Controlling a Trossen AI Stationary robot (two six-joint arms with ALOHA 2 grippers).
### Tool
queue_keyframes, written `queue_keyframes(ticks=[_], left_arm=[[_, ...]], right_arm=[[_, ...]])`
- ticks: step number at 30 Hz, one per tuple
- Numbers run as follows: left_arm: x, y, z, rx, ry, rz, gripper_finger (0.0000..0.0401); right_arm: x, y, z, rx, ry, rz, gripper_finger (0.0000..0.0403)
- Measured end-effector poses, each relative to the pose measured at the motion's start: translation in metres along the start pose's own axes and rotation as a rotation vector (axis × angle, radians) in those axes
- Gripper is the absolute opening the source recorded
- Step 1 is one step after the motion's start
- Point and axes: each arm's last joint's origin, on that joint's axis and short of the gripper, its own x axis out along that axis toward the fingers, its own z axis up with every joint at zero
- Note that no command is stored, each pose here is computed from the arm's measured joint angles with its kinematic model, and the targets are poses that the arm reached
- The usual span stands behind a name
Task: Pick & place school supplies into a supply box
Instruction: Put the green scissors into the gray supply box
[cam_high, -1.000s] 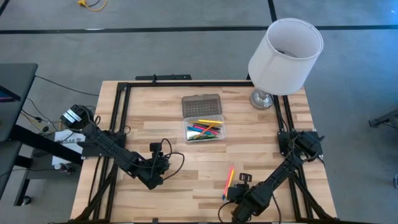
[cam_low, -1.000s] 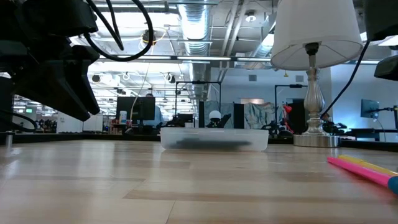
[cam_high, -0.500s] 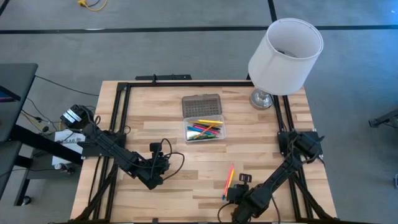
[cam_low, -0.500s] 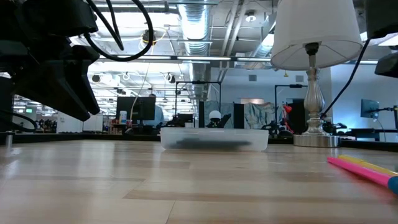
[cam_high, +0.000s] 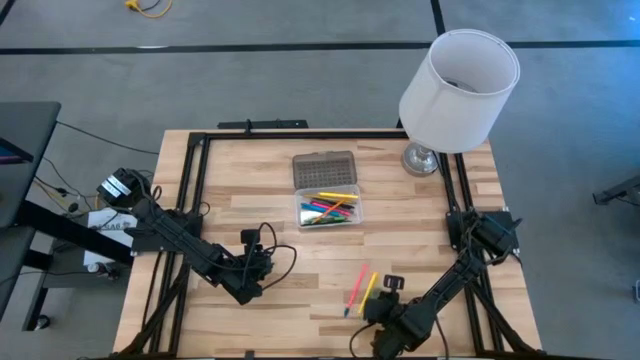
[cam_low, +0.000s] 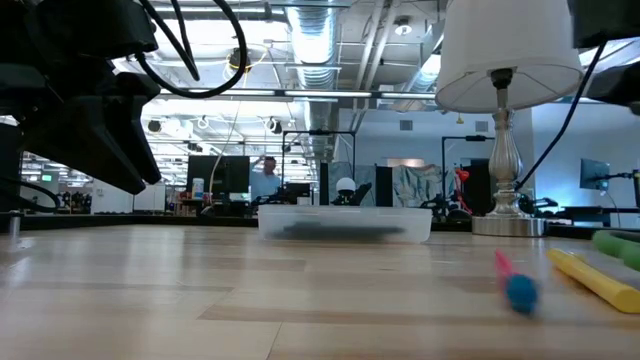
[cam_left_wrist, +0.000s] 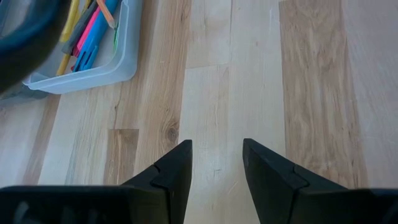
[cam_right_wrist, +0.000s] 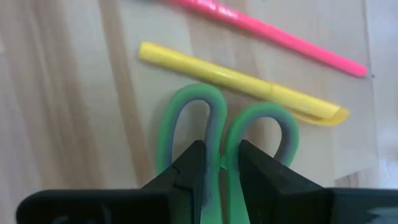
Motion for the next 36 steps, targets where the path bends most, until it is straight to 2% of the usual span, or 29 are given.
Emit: queue_keyframes(ticks=[12,20,28,36], left_arm=[[0.0,0.0,0.0,-0.001,-0.002,-0.001,0.0138],[0.0,0.0,0.0,-0.002,-0.002,-0.001,0.0138],[0.0,0.0,0.0,-0.002,-0.002,-0.001,0.0138],[0.0,0.0,0.0,-0.002,-0.002,-0.001,0.0138]], right_arm=[[-0.002,-0.004,-0.003,-0.011,0.038,-0.034,0.007],[-0.025,-0.008,0.007,-0.029,0.015,-0.099,0.007],[-0.032,-0.025,0.031,-0.139,-0.084,-0.232,0.007],[-0.009,-0.072,0.077,-0.169,-0.081,-0.349,0.007]])
